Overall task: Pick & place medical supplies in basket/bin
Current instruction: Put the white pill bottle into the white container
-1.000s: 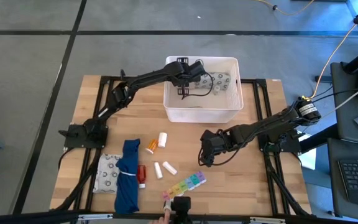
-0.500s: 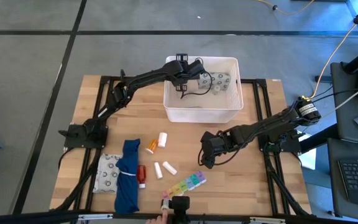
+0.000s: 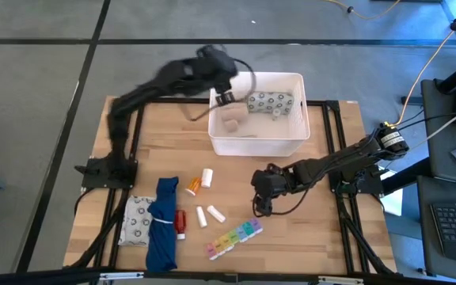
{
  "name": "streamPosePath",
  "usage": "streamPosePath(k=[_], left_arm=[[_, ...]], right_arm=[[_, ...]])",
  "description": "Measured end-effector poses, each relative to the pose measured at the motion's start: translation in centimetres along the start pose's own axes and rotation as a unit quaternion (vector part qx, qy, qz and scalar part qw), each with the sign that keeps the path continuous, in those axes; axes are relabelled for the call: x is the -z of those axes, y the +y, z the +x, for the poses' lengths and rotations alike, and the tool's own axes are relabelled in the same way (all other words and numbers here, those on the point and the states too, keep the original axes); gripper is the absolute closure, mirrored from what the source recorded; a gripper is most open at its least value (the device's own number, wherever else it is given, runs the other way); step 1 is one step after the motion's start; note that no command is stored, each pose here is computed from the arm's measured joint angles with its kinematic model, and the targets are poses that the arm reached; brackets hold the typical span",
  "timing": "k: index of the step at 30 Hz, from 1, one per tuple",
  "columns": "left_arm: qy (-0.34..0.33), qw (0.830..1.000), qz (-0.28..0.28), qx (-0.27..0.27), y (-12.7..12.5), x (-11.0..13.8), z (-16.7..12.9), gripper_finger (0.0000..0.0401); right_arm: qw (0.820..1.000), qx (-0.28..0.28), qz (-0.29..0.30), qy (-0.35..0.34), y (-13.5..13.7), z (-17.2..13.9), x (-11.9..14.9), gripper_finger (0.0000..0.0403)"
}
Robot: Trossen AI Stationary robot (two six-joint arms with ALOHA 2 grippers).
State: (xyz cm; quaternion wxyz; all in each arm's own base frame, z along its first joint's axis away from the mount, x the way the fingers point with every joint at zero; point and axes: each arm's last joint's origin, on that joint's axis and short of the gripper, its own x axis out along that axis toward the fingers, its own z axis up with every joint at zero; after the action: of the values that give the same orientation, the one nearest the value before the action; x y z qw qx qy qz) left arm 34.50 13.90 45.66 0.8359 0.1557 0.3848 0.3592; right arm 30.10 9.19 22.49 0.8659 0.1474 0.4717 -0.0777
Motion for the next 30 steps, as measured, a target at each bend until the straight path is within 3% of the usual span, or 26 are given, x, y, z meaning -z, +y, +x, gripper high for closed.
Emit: streamPosePath(k=[5, 10, 15, 22, 30], left_arm=[[-0.093, 0.974, -0.123, 0.164, 2.9, 1.5, -8.4, 0.0223], [-0.085, 0.960, -0.200, 0.174, 3.6, 4.5, -13.3, 0.0250], [-0.101, 0.951, -0.233, 0.174, 2.2, 8.0, -16.6, 0.0276], [-0.147, 0.930, -0.281, 0.188, -2.1, 13.7, -17.1, 0.0289], [-0.131, 0.900, -0.355, 0.218, -9.0, 18.9, -13.1, 0.0290]], right_arm=[[0.994, -0.038, -0.072, -0.073, 0.9, -0.1, -1.4, 0.0089], [0.977, -0.054, -0.135, -0.154, 1.5, -0.5, -2.7, 0.0089], [0.968, -0.063, -0.131, -0.203, 1.3, -0.8, -4.0, 0.0089], [0.958, -0.045, -0.165, -0.231, 0.2, -0.7, -5.2, 0.0089], [0.959, -0.035, -0.160, -0.231, -1.3, -0.5, -6.0, 0.0089]])
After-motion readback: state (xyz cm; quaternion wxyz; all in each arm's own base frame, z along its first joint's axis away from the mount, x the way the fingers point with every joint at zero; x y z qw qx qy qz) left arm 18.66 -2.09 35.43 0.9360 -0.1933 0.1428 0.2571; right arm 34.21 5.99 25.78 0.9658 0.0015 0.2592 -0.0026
